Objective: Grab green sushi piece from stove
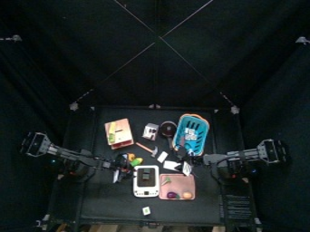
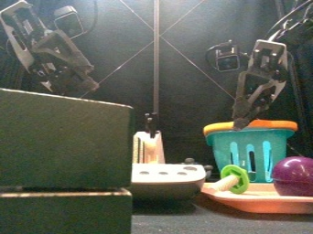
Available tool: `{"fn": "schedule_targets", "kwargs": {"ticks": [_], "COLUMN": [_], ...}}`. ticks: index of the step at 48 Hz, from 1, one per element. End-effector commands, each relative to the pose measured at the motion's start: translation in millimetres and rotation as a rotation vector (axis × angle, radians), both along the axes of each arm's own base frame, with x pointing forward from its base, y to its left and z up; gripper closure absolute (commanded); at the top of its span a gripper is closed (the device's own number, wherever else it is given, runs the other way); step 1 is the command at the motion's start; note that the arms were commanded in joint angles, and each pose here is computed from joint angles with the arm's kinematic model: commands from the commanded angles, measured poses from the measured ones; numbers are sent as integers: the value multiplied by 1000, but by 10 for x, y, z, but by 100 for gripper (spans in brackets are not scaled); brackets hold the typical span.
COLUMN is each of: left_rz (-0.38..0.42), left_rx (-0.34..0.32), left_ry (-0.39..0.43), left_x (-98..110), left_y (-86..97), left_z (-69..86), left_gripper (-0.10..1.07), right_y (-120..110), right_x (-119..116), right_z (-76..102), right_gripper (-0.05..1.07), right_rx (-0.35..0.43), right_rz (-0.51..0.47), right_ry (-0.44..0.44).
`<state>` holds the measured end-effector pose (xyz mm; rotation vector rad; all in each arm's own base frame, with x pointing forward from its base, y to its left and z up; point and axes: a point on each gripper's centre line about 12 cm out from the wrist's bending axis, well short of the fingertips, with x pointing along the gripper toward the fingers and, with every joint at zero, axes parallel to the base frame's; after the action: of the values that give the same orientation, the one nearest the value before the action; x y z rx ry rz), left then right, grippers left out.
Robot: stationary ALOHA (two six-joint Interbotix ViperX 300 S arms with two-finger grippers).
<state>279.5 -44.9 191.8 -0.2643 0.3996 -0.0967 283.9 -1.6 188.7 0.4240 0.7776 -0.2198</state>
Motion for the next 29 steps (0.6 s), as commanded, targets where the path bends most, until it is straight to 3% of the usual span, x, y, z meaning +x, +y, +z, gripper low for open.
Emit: {"fn": "schedule_targets", "kwargs": {"ticks": [1,11,29], "left_rz": [-3,-39,-55], "left_rx": [-1,48,69], "left_ry": [3,23,40], "left_x": [51,7,-36], "left_y": [-21,-32,-33], "left_z": [65,-2,-63], "left_gripper": [20,20,20], "right_y": [21,102,157], "right_x": [156,524,1245], "right_z": [137,125,-130], "right_gripper": [21,21,22], "right_rx": [-18,-95,-242], "right_rz": [33,148,283], "right_ry": [-97,-191,-136]}}
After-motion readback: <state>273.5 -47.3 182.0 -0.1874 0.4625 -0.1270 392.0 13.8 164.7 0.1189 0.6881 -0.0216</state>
